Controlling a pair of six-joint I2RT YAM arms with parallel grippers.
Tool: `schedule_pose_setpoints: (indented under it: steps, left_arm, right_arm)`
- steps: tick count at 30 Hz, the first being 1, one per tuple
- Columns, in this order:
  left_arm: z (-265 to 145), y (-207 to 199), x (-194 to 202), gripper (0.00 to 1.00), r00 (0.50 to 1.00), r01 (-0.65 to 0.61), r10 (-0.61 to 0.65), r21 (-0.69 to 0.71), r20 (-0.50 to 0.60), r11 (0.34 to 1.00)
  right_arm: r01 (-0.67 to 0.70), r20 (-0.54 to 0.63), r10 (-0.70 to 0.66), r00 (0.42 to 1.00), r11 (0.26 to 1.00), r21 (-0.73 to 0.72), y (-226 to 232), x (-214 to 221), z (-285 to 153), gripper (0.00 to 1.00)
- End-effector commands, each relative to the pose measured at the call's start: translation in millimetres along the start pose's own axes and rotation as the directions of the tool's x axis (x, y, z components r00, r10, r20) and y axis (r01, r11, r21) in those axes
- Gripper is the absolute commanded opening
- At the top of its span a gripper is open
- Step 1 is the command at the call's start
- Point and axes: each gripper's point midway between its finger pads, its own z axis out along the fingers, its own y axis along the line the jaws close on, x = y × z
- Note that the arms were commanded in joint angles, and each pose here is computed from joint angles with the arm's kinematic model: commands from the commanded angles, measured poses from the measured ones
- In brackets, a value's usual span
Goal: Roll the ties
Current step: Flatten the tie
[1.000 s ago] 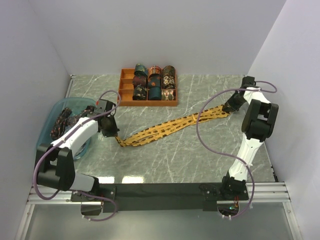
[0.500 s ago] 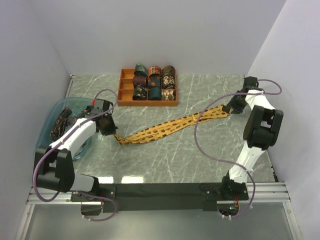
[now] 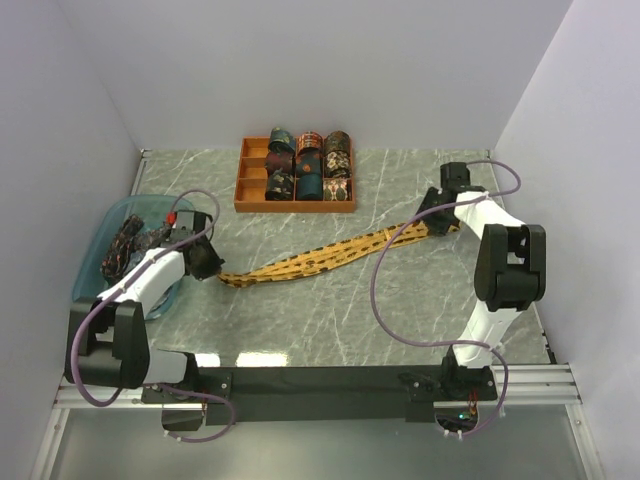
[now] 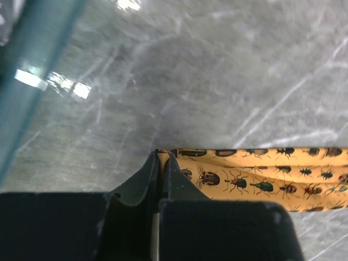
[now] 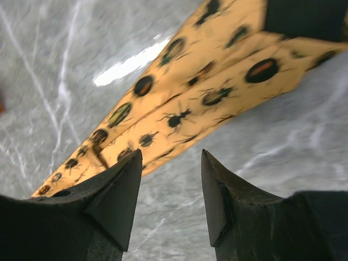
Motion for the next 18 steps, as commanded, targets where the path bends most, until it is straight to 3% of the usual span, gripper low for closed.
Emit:
schedule_pose_setpoints:
  steps: [1,9,18]
  left_arm:
    - [-3.2,-10.5,-18.9,0.04,0.995,0.068,-0.073,0.077,0.064,0.995]
    - [5.3,-10.1,-13.1,0.04,0.989,0.146,-0.148,0.134,0.001,0.98]
    - [2.2,6.4,-31.6,0.02,0.955,0.286,-0.295,0.158,0.037,0.945]
  right_arm:
    - [-0.018,0.023,0.02,1.0,0.997,-0.078,23.2,2.6,1.6,0.54]
    - [-0.1,0.011,0.101,0.995,0.99,-0.098,27.0,7.5,13.4,0.54]
    - [-0.114,-0.001,0.115,0.993,0.984,-0.139,37.4,3.9,15.8,0.5]
